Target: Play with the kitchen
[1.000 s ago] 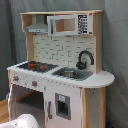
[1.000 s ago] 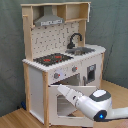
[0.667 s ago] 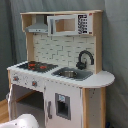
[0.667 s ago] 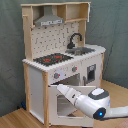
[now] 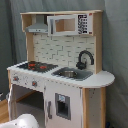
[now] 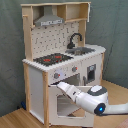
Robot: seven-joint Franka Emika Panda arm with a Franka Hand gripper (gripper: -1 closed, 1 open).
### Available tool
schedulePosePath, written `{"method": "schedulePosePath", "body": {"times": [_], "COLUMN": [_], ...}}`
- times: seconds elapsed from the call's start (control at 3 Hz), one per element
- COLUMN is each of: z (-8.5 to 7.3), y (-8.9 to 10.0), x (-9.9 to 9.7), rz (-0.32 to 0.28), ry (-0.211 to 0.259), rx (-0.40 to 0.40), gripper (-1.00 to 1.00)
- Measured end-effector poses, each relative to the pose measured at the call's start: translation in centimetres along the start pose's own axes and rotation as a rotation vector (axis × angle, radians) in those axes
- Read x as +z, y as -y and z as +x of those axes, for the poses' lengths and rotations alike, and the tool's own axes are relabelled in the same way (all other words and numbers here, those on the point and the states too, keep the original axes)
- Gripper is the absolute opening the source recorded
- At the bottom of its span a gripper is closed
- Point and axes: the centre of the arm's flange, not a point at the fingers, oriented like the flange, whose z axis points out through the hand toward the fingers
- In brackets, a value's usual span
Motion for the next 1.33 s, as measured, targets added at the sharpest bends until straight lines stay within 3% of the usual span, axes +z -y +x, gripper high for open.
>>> {"method": "schedulePosePath", "body": {"times": [0.33,1.0,1.33], "z": [-1.5,-4.6,-7.3], "y": [0.4,1.3,1.6], "x": [0.3,-1.0,-0.9], "rz": [0.023,0.065,0.073], "ry": [-0.032,-0.088,-0.071], "rx": [0.038,0.109,0.145], "gripper": [1.0,1.0,1.0]}}
